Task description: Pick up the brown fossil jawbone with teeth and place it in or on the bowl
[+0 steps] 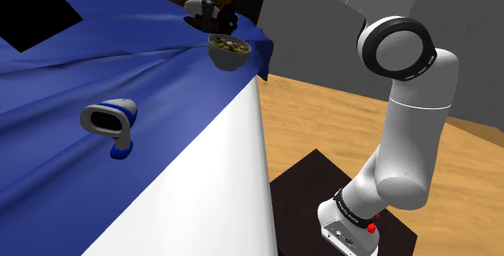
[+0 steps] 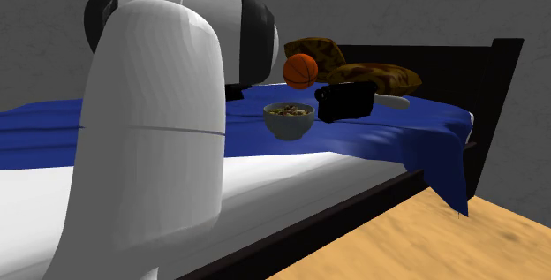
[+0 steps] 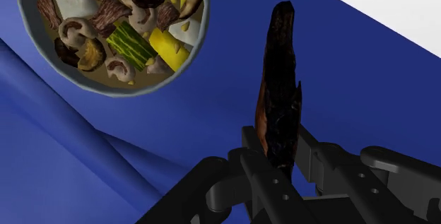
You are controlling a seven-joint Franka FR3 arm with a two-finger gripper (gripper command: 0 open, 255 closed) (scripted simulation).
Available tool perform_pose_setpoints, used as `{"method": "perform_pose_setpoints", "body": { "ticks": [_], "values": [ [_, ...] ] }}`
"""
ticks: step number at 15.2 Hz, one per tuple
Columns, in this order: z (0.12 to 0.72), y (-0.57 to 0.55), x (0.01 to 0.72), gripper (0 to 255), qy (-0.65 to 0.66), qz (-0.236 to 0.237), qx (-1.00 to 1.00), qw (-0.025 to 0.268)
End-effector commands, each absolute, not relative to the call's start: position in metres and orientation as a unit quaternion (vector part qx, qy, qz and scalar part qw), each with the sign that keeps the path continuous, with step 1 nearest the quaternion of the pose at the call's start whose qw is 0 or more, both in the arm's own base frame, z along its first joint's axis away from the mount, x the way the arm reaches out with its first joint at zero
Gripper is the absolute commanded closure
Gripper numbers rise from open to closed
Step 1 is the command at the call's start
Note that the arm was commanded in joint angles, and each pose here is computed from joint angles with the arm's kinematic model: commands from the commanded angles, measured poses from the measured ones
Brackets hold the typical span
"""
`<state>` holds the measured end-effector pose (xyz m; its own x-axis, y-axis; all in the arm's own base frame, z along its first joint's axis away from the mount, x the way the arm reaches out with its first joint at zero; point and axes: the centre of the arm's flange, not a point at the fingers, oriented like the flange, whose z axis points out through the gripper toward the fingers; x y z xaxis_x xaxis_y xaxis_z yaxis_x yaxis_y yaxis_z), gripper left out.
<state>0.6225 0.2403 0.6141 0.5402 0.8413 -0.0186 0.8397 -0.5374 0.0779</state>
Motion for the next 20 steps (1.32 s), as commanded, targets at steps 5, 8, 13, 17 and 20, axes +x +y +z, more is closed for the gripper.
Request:
{"method": "perform_pose_setpoints", "body": {
  "ticks": [5, 8, 13, 17, 20],
  "values": [
    [0.619, 0.192, 0.642, 255, 0.479, 0.010, 0.877, 0.039],
    [0.618, 0.155, 0.657, 255, 0.479, 0.010, 0.877, 0.039],
    [0.616, 0.088, 0.682, 255, 0.479, 0.010, 0.877, 0.039],
    [0.595, 0.088, 0.682, 255, 0.479, 0.010, 0.877, 0.039],
    [0.579, 0.088, 0.682, 255, 0.479, 0.010, 0.877, 0.039]
  ]
}}
